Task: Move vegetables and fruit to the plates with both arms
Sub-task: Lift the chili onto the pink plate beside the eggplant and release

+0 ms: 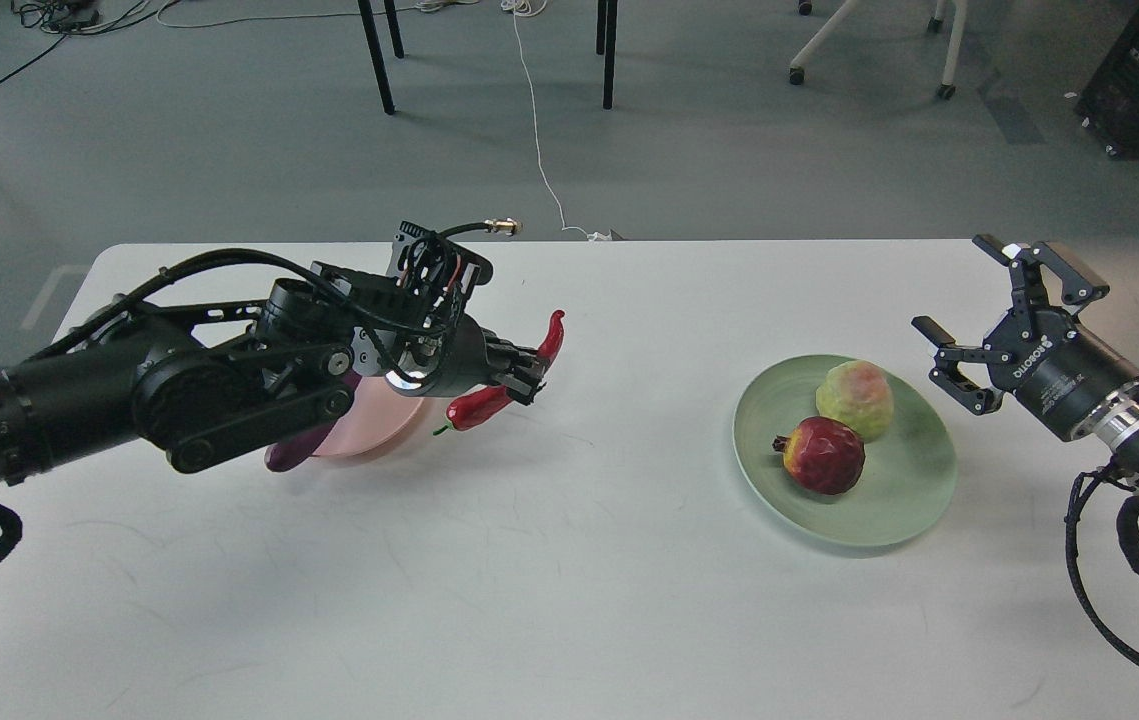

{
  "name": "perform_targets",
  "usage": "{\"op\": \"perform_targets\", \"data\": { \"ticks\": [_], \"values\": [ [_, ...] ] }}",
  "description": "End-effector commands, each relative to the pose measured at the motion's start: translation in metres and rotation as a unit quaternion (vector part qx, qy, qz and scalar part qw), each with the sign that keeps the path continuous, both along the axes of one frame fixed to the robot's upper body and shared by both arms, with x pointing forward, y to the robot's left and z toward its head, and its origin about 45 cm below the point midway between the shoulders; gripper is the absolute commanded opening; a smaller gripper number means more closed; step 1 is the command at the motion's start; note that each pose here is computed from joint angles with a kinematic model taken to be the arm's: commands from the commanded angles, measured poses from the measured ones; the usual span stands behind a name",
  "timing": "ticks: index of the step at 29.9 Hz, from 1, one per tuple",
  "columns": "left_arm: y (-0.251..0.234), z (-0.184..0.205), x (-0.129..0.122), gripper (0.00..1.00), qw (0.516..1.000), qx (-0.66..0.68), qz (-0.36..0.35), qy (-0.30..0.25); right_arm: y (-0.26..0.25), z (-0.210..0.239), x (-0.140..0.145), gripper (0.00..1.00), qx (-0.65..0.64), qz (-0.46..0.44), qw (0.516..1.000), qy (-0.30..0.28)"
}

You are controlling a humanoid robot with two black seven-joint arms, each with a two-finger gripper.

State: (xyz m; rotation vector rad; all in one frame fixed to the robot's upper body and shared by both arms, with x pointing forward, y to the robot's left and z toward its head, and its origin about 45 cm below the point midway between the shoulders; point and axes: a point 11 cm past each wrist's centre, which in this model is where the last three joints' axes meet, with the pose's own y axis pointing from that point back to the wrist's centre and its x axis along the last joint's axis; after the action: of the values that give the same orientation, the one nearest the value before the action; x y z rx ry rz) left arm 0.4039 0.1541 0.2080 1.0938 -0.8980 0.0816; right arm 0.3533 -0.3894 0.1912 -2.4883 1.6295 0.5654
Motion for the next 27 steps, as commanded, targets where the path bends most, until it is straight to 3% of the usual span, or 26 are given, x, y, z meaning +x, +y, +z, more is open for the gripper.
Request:
{"op": "perform_targets", "data": {
  "ticks": [1, 6, 9, 12, 13, 15, 16, 23, 27],
  "values": [
    [0.050, 0.007, 0.010, 0.10, 0.999, 0.022, 0.044, -0.008, 0.000, 0.000, 0.000, 0.97, 0.001, -0.001, 1.000, 0.000],
    [0.106, -0.014, -0.001, 0.15, 0.994, 0.042, 0.096, 0.012, 0.002, -0.001, 0.001, 0.97, 0.002, 0.001, 1.000, 0.000],
    [0.117, -0.024, -0.008, 0.32, 0.993, 0.043, 0.108, 0.024, 0.002, 0.000, 0.001, 0.97, 0.002, 0.001, 1.000, -0.001],
    [0.116, -0.024, -0.009, 0.42, 0.994, 0.038, 0.104, 0.027, 0.002, -0.001, 0.001, 0.97, 0.002, 0.002, 1.000, 0.000],
    [0.116, -0.023, -0.009, 0.48, 0.994, 0.037, 0.104, 0.027, 0.002, -0.001, 0.001, 0.97, 0.002, 0.002, 1.000, 0.000],
    [0.114, -0.021, -0.007, 0.75, 0.994, 0.032, 0.105, 0.024, 0.002, 0.000, 0.001, 0.97, 0.001, 0.001, 1.000, -0.001],
    [0.113, -0.019, -0.006, 0.82, 0.994, 0.026, 0.106, 0.020, 0.002, 0.000, 0.001, 0.97, 0.001, 0.001, 1.000, -0.001],
    [0.111, -0.008, 0.001, 0.88, 0.994, 0.002, 0.111, 0.010, 0.001, 0.002, 0.002, 0.97, 0.000, 0.001, 1.000, -0.003],
    [0.099, 0.031, 0.017, 0.94, 0.984, -0.117, 0.137, 0.007, 0.002, 0.007, 0.006, 0.97, 0.000, 0.003, 1.000, -0.010]
  ]
}}
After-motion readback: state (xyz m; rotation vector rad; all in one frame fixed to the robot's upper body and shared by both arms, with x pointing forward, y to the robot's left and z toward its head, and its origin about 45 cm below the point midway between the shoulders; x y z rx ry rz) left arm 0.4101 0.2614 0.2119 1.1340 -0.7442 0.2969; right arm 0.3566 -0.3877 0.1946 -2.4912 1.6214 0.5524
